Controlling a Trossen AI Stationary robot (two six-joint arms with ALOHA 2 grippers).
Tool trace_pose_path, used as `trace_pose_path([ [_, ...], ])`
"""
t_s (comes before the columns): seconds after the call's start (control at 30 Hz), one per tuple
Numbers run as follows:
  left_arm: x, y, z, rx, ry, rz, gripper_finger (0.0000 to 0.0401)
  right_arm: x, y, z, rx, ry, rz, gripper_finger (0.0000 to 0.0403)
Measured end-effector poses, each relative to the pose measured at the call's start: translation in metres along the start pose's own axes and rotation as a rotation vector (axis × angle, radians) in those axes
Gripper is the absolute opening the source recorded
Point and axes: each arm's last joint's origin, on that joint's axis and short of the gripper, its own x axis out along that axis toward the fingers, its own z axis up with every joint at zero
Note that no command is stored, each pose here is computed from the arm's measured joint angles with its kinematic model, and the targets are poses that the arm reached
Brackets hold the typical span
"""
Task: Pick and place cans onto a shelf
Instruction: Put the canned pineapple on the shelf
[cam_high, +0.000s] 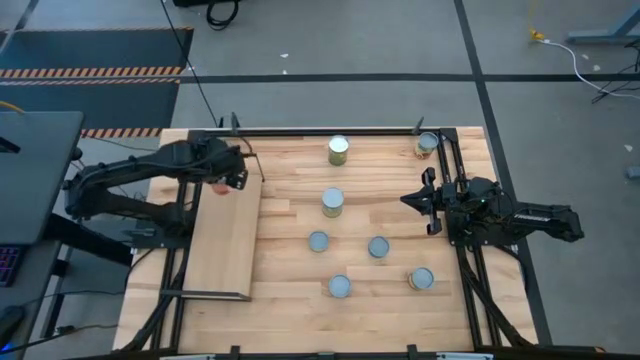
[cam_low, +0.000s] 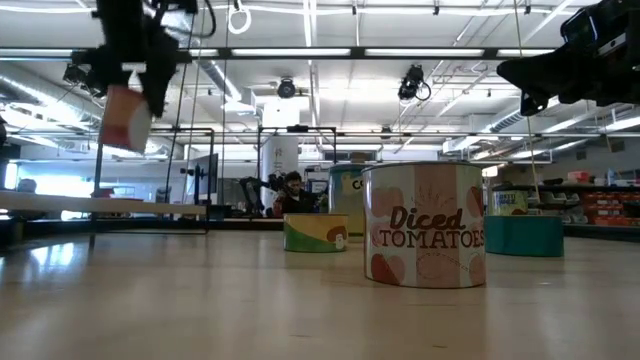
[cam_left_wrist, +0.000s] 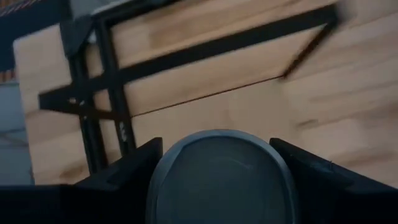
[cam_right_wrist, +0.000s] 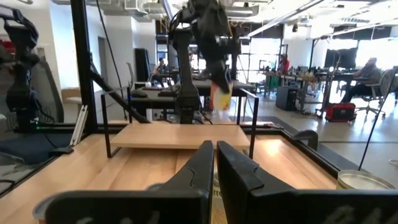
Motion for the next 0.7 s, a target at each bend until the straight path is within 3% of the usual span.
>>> trace_pose_path([
  [0.4,0.063,0.006,-0.031,-0.064,0.024,0.104,0.0281,0.0,-0.001,0.0,-0.002,-0.005,-0.027,0.0027],
  [0.7,0.056,0.024,-0.038,-0.19,-0.071,0.06,0.0282,0.0,-0.001,0.005,-0.008,-0.049,-0.028,0.0027],
])
